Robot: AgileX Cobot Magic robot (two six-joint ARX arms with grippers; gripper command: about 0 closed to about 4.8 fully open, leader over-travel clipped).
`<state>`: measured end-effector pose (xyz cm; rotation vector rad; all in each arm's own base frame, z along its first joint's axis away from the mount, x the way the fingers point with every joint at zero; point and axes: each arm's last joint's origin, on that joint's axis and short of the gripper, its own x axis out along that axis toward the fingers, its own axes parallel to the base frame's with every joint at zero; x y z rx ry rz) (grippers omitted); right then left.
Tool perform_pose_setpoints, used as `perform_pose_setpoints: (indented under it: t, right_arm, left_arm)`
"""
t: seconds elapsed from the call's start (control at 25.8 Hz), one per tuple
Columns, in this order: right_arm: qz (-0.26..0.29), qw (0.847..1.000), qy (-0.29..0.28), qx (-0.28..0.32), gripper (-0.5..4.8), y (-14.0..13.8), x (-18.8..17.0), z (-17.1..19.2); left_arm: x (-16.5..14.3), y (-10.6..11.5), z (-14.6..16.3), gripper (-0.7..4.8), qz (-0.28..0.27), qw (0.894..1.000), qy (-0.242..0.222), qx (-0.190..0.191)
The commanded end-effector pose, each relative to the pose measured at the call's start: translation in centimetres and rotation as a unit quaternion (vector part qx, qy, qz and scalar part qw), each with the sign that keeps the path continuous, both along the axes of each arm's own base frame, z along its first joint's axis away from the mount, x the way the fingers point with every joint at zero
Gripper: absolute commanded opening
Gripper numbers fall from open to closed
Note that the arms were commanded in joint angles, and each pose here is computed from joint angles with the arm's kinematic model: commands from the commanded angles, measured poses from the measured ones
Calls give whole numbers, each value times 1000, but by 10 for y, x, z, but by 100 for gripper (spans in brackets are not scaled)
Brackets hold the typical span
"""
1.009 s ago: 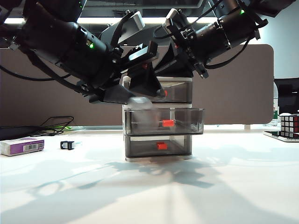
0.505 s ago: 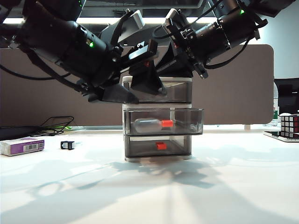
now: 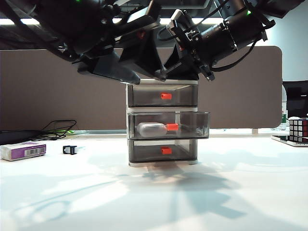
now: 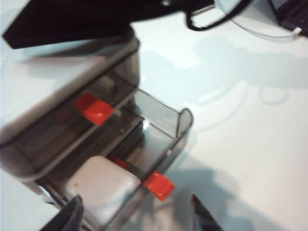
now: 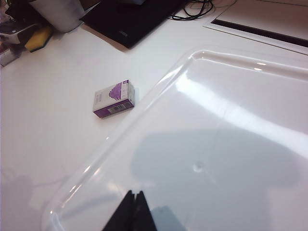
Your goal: Open the second layer of the drawer on the table, pick up the earphone case on the table and put it in, and finally close the drawer.
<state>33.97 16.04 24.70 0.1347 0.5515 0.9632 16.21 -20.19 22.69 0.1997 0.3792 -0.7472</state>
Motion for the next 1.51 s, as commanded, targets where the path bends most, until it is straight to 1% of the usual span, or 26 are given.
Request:
perform_pose_setpoints:
  t: [0.04,0.23,0.31,0.43,0.5,0.58,0.85,0.93,1.09,1.28,1.51]
  right_arm:
    - [-2,998,57,-20,-5,1,-4,-18]
    - [-2,998,54,-19,-5,1,-4,-17]
    - [-2,998,53,-18,-5,1,-4,-17]
    - [-2,999,51,-17,-5,1,-3,-17]
    - [1,999,48,-14,-5,1,-3,-16]
    - [9,999,47,-8,-5,2,-3,-15]
    - [11,999,49,-8,-5,2,-4,-16]
    - [11,999,51,-9,-5,2,-4,-16]
    - [11,999,52,-9,-5,2,-4,-16]
    - [11,999,52,-9,-5,2,-4,-16]
    - [11,999,51,-9,-5,2,-4,-16]
  left_arm:
    - [-8,-4,-3,267,6,1000,14,-3]
    - [-26,-6,-23,263,27,999,26,3]
    - [-31,-4,-32,263,33,999,29,0]
    - [-34,0,-41,263,47,998,28,-22]
    - [-34,2,-45,263,55,997,15,-45]
    - [-32,-2,-47,263,54,997,9,-57]
    - [-23,-17,-64,263,60,995,-3,-73]
    - [-22,-17,-65,263,62,996,-13,-67]
    - [-13,-12,-62,263,80,994,-26,-74]
    - [8,0,-59,263,82,992,-17,-90]
    - [20,10,-59,263,91,991,-14,-96]
